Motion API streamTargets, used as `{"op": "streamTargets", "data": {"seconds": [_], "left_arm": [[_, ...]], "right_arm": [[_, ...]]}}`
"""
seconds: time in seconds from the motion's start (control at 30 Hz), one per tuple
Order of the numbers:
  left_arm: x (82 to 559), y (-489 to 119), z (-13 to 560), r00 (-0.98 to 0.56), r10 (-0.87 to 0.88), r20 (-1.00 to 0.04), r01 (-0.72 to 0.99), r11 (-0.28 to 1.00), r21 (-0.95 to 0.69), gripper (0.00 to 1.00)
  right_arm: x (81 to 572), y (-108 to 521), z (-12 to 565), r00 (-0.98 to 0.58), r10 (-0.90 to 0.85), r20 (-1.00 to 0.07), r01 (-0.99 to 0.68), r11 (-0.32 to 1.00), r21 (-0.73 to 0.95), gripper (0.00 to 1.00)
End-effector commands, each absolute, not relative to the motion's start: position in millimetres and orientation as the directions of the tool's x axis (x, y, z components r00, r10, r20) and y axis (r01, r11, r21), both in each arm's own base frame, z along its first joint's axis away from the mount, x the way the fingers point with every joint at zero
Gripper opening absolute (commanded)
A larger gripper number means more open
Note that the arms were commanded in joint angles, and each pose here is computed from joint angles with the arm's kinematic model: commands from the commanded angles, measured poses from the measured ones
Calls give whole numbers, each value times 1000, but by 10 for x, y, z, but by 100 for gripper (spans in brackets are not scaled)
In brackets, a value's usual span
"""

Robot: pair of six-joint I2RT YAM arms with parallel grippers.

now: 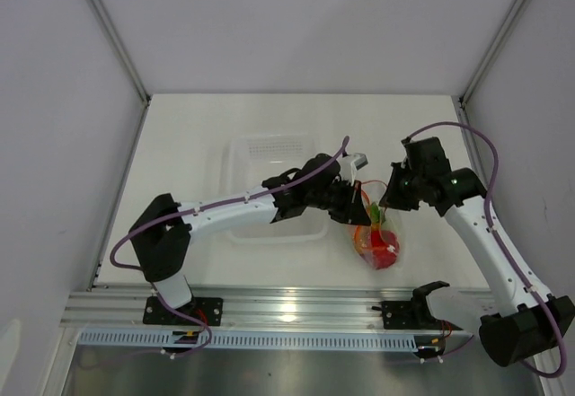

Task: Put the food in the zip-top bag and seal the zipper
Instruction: Adjust the zipper food storage bag at the center of the board.

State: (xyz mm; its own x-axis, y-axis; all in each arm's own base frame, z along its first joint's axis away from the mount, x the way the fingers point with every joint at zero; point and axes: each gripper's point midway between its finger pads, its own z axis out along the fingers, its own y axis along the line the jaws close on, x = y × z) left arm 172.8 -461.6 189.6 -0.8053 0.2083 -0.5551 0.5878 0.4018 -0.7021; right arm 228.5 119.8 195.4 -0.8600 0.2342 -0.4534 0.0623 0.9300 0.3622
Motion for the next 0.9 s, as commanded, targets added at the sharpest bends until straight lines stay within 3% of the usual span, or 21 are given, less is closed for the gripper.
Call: {"op": "streamTargets", "data": {"seconds": [0.0,0.1,0.13,0.23,0.37,0.57,0.7,0.87], "left_arm": [[1881,-4717,2292,-807,110,-580,572,386,-723,1],[1976,-4706,2331,-848,68,-526,499,437,-748,1],[1998,-4719,2338,-861,57,-506,476,445,-759,0],[2049,-4713,2423,-878,38,-478,440,457,-773,1],[2207,-4618,2508,-894,-56,-445,364,490,-792,0],[2364,-4661,2692,-913,-104,-394,313,441,-841,1],[2412,-4758,2693,-929,-95,-358,291,413,-863,0],[2442,-4770,2689,-932,-104,-346,277,408,-870,1]], "right_arm": [[2418,1173,2280,-797,215,-564,-6,932,363,0],[2415,1110,2402,-785,200,-586,-15,940,341,24],[2385,1090,2419,-788,189,-586,-20,944,330,46],[2313,1091,2549,-778,180,-602,-52,936,347,66],[2195,1111,2716,-768,177,-616,-88,923,375,70],[2069,938,2819,-718,205,-665,-52,937,346,80],[1916,1077,2805,-699,280,-657,-82,882,464,82],[1711,1007,2612,-684,285,-672,-89,881,465,79]]}}
